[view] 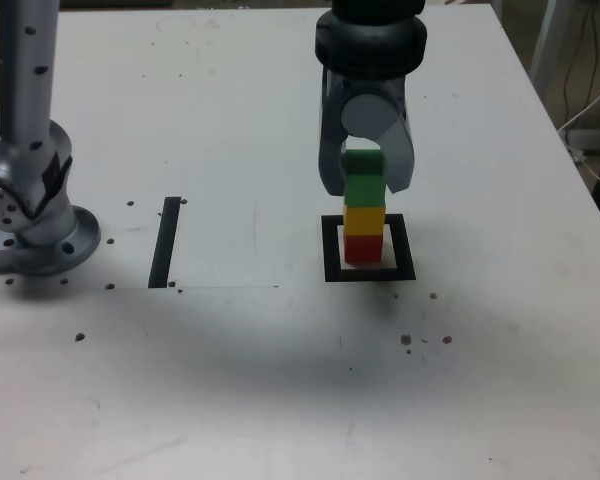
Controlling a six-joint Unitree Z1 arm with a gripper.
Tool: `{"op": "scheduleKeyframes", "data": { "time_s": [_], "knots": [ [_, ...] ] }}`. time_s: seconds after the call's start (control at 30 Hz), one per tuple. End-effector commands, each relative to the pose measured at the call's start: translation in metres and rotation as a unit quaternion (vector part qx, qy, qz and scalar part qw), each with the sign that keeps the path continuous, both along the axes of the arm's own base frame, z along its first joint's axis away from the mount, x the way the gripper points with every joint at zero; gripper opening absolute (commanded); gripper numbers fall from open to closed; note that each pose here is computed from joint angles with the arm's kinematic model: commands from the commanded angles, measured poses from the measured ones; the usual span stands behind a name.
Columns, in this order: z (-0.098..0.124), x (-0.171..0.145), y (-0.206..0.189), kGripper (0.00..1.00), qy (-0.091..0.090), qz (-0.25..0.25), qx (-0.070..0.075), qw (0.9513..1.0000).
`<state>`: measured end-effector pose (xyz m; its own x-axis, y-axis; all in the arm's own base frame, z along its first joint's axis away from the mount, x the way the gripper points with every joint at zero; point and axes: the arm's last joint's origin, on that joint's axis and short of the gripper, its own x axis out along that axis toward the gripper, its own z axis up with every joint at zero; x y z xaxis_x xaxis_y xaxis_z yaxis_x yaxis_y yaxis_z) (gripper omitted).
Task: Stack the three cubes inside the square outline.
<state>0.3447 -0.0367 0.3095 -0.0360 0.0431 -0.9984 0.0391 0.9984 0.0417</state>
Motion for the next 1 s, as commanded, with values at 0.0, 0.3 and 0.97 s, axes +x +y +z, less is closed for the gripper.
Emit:
{"op": "scheduleKeyframes", "data": {
  "time_s": [0.0, 0.3, 0.97],
  "knots": [
    [-0.001, 0.001, 0.000, 0.23, 0.001, 0.000, -0.001, 1.0000],
    [-0.003, 0.001, 0.000, 0.51, 0.004, 0.000, -0.004, 1.0000],
    [0.000, -0.013, 0.002, 0.99, 0.010, 0.002, 0.005, 0.9999]
  ]
}}
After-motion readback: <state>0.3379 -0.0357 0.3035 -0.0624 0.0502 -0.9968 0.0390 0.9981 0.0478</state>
